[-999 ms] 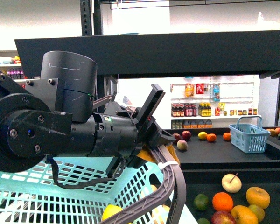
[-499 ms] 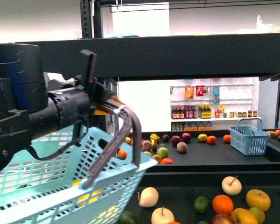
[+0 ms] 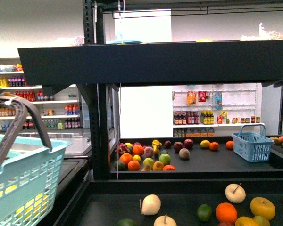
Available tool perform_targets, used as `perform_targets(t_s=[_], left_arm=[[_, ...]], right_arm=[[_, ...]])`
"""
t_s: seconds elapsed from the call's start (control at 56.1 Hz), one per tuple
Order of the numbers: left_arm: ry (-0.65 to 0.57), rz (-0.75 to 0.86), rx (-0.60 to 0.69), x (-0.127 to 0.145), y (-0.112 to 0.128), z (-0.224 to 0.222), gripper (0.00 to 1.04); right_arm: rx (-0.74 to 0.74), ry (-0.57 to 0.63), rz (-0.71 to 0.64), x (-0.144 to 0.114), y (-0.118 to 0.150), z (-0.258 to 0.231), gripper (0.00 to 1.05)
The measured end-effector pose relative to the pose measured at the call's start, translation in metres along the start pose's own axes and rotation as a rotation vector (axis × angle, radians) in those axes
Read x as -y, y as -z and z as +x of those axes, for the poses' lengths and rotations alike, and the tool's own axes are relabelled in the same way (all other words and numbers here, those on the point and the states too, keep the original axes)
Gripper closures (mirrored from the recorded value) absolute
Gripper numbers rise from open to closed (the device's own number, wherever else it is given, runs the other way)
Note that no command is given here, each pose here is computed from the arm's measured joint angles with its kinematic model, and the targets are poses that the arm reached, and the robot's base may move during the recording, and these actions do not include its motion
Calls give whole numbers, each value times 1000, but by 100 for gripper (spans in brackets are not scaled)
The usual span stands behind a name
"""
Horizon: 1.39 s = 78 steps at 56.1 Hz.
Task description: Pick lemon from shelf
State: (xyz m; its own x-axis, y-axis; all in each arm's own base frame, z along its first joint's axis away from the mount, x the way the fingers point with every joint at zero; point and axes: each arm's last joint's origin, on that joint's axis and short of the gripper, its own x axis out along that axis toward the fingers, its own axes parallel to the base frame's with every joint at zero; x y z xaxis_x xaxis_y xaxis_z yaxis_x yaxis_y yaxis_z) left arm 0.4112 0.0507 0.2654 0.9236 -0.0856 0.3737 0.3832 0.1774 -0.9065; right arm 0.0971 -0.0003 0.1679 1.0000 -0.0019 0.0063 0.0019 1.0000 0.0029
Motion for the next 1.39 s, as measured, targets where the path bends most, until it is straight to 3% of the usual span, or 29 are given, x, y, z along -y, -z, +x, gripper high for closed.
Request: perform_targets(t_s=[0.107,0.232,0.375,0.82,1.231,1.391], left_arm=[[-17,-12,57,-14,-27,-21,98],[-24,-15,74,-30,-41,-38,98],[-21,-40,100,-49,-46,-52,98],[-25,-76,124,-52,-49,-54,97],[-32,-78,98,-55,-48,-56,26],[-32,-77,93,-55,-48,-56,4]], right_arm=[[0,0,0,0,0,0,8],[0,0,0,0,0,0,8],[0,0,0,0,0,0,8],[0,0,0,0,0,0,8],[0,0,0,0,0,0,8],[0,0,0,0,0,0,8]])
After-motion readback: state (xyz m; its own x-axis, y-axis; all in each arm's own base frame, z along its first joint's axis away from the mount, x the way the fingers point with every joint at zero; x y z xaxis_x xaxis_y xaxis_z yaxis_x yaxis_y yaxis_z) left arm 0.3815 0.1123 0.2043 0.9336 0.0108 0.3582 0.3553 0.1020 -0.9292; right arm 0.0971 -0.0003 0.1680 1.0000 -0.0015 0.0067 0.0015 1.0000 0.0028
